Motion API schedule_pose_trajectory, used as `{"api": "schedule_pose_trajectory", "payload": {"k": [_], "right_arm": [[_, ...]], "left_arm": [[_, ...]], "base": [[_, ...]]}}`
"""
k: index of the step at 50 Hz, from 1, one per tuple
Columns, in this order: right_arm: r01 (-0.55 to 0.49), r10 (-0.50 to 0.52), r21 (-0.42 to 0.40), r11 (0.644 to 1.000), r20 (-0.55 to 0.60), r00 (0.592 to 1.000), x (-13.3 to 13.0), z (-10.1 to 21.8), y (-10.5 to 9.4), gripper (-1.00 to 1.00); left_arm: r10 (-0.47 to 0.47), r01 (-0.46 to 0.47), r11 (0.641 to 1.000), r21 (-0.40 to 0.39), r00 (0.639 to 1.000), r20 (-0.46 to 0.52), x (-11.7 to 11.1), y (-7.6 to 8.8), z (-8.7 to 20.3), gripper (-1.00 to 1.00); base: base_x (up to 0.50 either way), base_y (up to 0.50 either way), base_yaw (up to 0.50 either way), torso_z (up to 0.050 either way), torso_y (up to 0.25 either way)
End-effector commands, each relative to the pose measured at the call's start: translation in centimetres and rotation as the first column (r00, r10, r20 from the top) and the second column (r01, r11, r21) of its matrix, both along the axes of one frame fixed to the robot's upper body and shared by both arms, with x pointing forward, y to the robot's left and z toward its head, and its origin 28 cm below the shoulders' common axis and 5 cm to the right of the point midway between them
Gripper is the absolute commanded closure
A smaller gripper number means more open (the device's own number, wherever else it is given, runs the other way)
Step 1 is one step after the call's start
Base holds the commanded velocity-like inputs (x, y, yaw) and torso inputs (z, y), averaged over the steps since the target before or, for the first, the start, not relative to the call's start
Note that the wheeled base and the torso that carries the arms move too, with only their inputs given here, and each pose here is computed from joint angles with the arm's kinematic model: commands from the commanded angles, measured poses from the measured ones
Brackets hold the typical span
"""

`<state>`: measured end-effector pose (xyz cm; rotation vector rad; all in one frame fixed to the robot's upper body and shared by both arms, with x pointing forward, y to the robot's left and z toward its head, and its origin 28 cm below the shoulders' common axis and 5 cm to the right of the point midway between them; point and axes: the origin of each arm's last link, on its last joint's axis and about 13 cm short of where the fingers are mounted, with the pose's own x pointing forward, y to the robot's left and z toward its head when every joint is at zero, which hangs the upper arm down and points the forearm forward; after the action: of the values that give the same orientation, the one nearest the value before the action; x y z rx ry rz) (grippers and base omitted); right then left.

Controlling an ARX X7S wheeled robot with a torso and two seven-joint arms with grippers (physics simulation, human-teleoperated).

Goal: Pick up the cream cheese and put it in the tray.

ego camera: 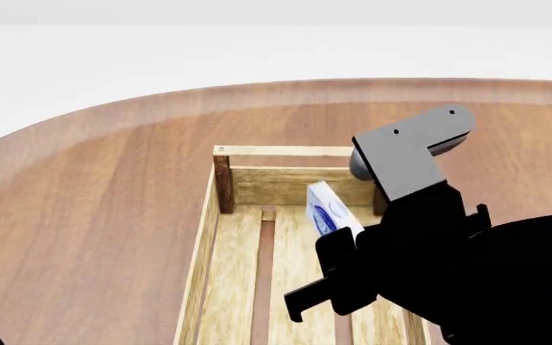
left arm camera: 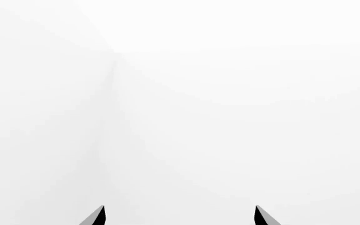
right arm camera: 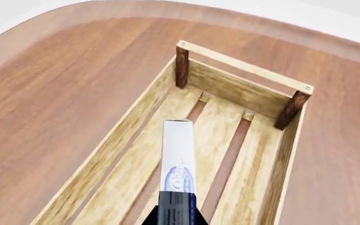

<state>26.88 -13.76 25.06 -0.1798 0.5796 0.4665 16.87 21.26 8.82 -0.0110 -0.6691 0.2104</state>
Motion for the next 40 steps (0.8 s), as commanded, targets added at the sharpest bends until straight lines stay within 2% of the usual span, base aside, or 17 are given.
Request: {"api": "schedule_pose_trajectory", "payload": {"k": [1, 24, 40], "right_arm": [[0.009, -0.009, -0.029, 1.0, 0.008, 1.0, 0.11, 0.44, 0.15, 1.0], [0.008, -0.007, -0.057, 0.998, 0.014, 1.0, 0.45, 0.0, 0.49, 1.0], [0.012, -0.011, -0.066, 0.998, 0.018, 1.0, 0.54, -0.12, 0.56, 1.0]], "left_arm": [[0.017, -0.017, 1.0, 0.012, 1.0, -0.004, 0.04, -0.02, 0.02, -1.0], [0.032, -0.032, 0.999, 0.028, 0.999, 0.007, 0.01, -0.11, -0.1, -1.0], [0.029, -0.03, 0.999, 0.032, 1.0, 0.008, -0.06, -0.14, -0.06, -1.0]], "base": [[0.0, 0.0, 0.0, 0.0, 0.0], [0.0, 0.0, 0.0, 0.001, 0.0], [0.0, 0.0, 0.0, 0.0, -0.11]]}}
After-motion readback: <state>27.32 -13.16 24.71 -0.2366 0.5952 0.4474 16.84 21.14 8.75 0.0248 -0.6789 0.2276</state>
